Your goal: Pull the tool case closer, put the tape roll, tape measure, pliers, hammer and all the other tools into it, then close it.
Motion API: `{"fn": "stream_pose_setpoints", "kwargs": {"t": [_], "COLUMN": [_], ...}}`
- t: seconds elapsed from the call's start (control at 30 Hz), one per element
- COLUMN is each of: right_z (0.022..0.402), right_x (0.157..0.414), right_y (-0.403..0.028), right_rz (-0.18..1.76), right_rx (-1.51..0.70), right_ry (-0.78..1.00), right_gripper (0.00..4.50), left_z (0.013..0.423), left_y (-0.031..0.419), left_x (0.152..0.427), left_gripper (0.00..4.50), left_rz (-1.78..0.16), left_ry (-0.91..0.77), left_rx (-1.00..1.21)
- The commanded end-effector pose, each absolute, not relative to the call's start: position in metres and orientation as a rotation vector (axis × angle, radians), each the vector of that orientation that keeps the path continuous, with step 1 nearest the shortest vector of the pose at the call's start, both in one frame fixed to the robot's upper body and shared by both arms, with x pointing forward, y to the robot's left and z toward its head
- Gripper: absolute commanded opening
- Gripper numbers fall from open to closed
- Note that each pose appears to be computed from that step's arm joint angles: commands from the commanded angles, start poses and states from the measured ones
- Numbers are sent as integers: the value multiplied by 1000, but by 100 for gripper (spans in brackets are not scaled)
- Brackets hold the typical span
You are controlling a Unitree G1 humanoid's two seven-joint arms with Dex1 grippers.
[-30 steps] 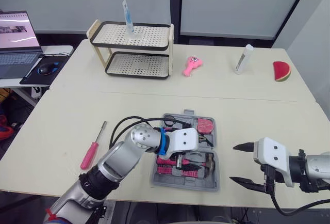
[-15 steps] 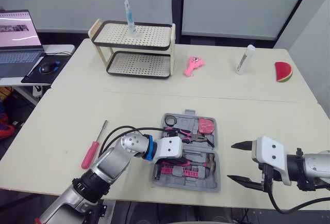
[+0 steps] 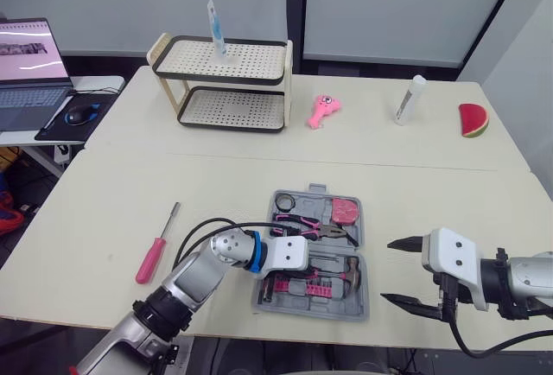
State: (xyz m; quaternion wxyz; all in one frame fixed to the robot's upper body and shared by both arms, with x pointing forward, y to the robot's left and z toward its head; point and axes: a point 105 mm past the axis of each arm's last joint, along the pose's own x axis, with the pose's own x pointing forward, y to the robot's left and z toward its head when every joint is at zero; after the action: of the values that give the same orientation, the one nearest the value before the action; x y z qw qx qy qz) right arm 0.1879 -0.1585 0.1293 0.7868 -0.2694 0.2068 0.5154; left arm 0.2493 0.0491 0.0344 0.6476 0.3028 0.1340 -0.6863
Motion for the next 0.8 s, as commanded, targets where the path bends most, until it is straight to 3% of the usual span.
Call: {"fn": "stream_pose_setpoints", "kwargs": {"t": [0.03,0.33,0.5,0.77,0.8], "right_z": [138,142,151,148,149], "right_x": [188,194,204,211,212], "right_y": [-154,-154,-150,-143,-143], "right_rz": [1121,1109,1091,1107,1110], "right_rx": [-609,-619,-644,-663,-657], "right_ry": [401,367,276,191,187], "right_gripper": [450,450,450,450,450], "left_z": [21,64,101,134,135], "left_y": [59,66,94,175,193], "left_x": [244,249,247,260,260], "left_gripper": [2,2,2,2,19], "left_rz": [-1551,-1480,-1401,-920,-839], "left_ry": [382,260,164,121,134], "left_rx": [681,551,469,291,280]}}
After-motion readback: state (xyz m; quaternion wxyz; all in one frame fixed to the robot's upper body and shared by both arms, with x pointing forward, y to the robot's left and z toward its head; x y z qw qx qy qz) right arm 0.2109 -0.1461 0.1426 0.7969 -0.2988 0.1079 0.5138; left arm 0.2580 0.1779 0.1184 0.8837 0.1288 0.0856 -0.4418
